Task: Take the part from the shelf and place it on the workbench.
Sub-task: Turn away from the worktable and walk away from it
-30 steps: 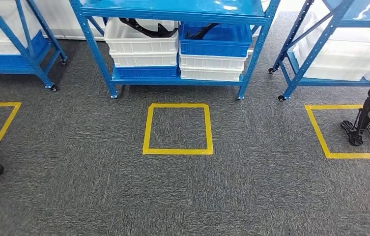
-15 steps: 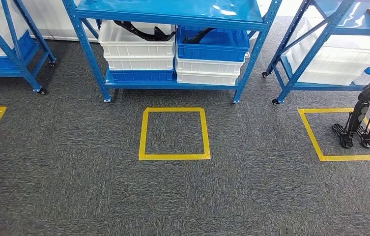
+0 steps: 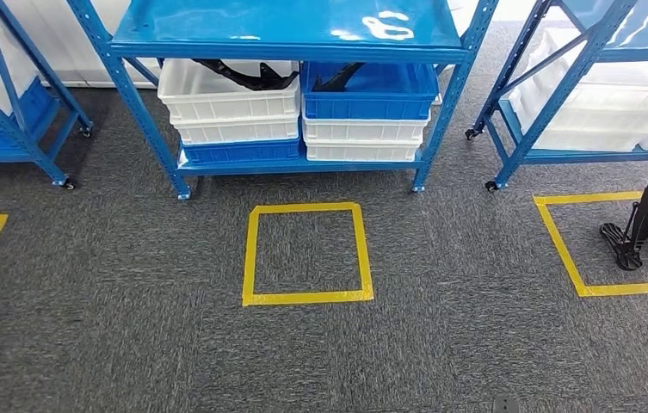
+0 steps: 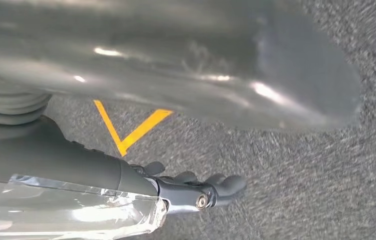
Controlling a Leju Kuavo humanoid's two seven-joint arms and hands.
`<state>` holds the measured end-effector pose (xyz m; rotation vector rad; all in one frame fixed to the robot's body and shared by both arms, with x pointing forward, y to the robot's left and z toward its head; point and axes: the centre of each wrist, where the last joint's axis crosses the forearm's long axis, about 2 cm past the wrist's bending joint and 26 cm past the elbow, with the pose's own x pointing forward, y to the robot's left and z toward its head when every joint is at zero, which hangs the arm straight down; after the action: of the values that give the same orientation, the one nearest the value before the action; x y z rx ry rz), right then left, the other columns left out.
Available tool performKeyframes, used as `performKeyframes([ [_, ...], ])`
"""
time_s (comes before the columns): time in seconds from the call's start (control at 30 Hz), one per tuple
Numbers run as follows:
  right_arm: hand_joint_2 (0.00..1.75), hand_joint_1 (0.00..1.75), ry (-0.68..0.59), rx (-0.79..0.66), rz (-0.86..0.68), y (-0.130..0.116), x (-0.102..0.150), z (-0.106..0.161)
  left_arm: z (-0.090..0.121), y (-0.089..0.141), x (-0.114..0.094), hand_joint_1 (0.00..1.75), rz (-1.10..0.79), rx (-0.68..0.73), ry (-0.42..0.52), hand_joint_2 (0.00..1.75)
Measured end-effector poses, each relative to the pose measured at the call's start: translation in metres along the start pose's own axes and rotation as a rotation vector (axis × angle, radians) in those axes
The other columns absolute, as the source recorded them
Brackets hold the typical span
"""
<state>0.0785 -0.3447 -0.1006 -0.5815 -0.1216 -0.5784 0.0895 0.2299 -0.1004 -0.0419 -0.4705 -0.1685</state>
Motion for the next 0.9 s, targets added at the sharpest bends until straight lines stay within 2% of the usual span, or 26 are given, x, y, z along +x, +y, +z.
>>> performKeyframes([
  [0.23,0.00,0.00,0.001,0.004,0.007,0.0016,-0.0023,0.0011,0.0017,0.0026,-0.0072,0.00,-0.008,0.004,0.016,0.00],
  [0.87,0.00,0.00,-0.014,0.022,0.001,0.0043,0.0007,0.0024,0.0003,0.0032,-0.0021,0.00,-0.026,0.007,-0.014,0.00],
  [0.9,0.00,0.00,-0.014,0.022,0.001,0.0041,0.0006,0.0022,0.0000,0.0033,-0.0011,0.00,-0.028,0.009,-0.017,0.44],
])
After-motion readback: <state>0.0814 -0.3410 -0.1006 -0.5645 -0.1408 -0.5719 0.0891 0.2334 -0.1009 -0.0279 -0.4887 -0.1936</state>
